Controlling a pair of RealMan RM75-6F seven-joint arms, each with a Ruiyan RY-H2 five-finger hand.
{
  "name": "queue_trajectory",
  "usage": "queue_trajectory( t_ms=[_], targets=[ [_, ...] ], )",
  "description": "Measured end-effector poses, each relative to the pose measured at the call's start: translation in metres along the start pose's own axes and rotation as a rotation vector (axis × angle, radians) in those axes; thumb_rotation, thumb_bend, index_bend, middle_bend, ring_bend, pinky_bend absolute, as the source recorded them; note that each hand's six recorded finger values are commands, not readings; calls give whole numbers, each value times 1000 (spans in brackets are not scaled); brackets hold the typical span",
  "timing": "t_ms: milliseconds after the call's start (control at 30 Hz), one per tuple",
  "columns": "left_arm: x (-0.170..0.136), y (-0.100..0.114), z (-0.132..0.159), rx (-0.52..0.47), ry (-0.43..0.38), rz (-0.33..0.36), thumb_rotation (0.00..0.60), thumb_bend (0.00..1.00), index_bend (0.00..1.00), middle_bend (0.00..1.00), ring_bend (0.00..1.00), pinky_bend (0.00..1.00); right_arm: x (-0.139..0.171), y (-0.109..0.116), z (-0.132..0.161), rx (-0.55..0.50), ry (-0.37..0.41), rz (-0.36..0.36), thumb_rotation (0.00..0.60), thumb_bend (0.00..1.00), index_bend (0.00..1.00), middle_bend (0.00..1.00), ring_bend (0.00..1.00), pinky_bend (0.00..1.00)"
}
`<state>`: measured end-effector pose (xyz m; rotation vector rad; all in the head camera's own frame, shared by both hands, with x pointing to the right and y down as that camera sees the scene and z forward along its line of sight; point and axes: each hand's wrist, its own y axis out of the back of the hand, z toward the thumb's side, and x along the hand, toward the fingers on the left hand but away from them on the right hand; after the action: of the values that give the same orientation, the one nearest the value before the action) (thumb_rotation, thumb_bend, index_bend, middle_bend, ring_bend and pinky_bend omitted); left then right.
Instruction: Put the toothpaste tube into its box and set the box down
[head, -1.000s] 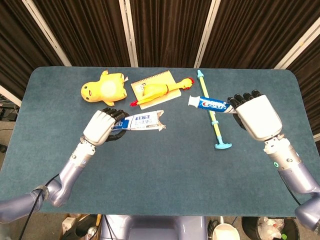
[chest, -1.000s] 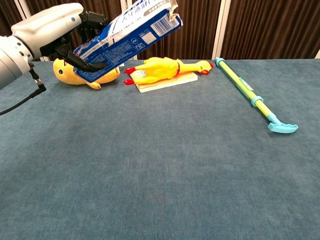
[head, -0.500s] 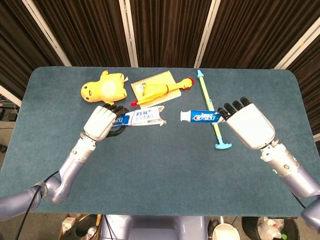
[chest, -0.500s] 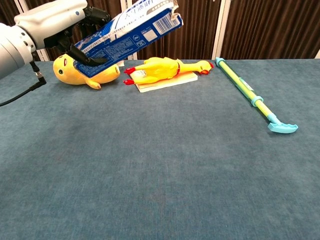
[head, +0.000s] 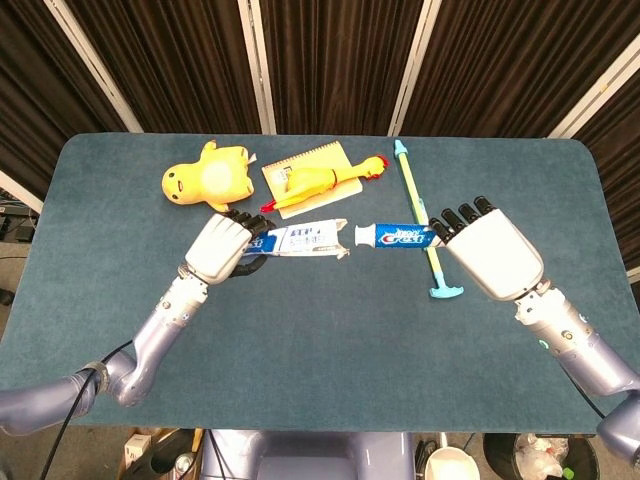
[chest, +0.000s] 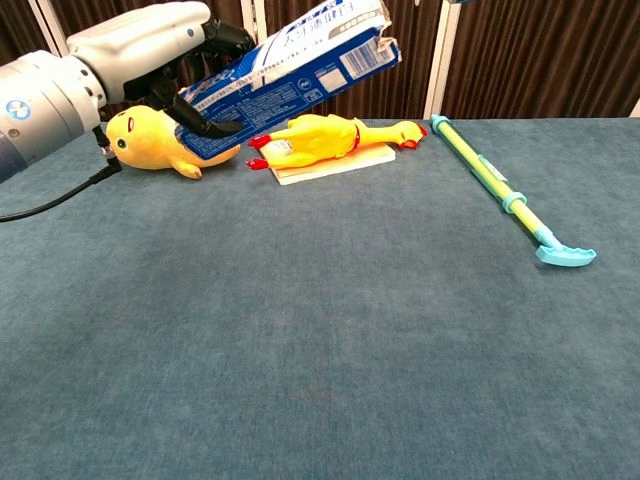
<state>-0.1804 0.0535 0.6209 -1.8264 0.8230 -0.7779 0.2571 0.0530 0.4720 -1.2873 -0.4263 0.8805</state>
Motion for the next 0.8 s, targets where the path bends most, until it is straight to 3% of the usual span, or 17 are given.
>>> queue_trajectory(
  t_ms=[533,800],
  targets=[
    [9,-6,22,-33,-21,17,600,387,432,518,486,489,-1,9,4,13,33,-16,600,448,810,713,616,542],
    [14,-3,30,-49,-23,27,600,387,432,518,486,489,0,11,9,71,80,-20,600,448,810,713,617,541]
  ],
)
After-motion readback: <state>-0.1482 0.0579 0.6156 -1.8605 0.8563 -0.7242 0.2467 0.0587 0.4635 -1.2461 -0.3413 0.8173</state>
